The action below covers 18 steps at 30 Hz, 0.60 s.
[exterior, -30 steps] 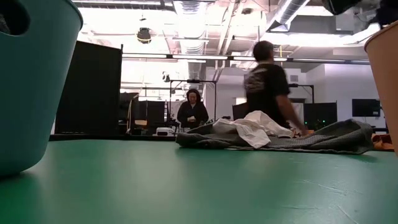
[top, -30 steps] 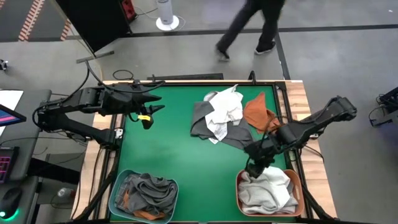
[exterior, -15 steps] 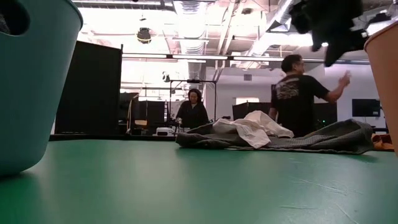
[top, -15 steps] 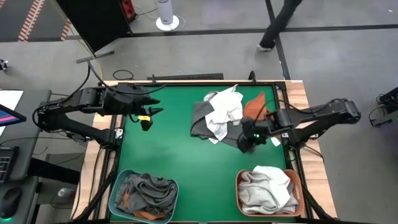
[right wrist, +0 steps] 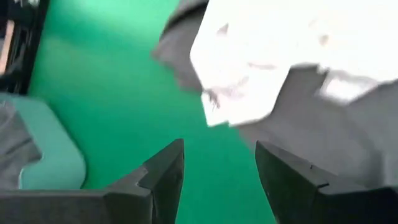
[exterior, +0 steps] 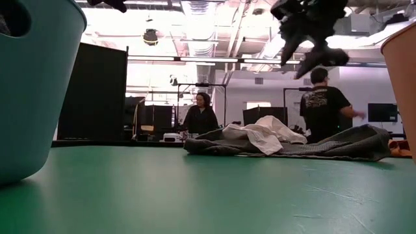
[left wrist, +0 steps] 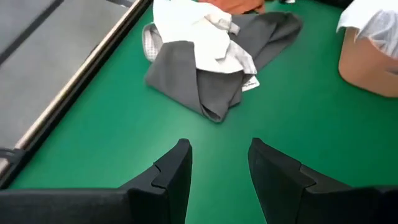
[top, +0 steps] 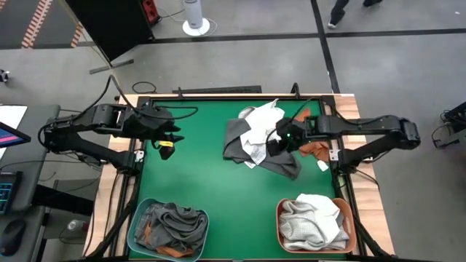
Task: Sort towels by color in basket
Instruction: Put the white towel into the orange bin
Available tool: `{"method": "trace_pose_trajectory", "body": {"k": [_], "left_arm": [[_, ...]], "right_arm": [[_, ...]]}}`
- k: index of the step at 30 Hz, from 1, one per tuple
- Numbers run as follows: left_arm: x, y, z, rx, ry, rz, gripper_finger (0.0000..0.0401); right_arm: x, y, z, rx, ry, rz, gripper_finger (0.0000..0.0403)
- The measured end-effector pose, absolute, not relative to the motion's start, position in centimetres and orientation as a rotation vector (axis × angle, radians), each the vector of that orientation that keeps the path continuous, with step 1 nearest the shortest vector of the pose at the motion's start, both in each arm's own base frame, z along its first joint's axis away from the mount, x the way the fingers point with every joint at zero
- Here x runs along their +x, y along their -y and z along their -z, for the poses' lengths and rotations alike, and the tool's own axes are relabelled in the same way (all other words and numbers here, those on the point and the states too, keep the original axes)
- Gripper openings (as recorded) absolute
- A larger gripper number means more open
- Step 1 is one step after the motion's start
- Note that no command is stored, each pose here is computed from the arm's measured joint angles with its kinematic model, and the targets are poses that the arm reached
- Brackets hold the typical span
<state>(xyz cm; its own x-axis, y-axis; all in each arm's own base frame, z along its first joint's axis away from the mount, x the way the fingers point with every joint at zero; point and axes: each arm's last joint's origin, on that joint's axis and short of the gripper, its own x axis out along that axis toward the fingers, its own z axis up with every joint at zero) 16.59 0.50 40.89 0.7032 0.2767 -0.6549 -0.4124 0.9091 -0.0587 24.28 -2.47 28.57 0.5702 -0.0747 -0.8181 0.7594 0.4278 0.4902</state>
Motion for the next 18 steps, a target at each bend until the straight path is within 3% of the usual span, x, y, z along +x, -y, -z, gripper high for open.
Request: {"method": "trace_pose_trajectory", "body": {"k": [7, 15, 18], "left_arm": [[16.6, -1.1, -41.0, -0.134, -0.676, -0.475, 0.0151], [17.6, -3.2, -41.4, 0.009, -0.582, -0.837, 0.0151], [18.4, -3.9, -41.5, -0.013, -0.531, -0.883, 0.0151]], "right_arm": [[24.5, 6.2, -27.7, 0.826, -0.810, 0.687, 0.0220], [24.9, 12.7, -24.2, 0.568, -1.012, 0.711, 0.0220], [25.4, 14.2, -23.5, 0.459, -1.057, 0.663, 0.0220]]}}
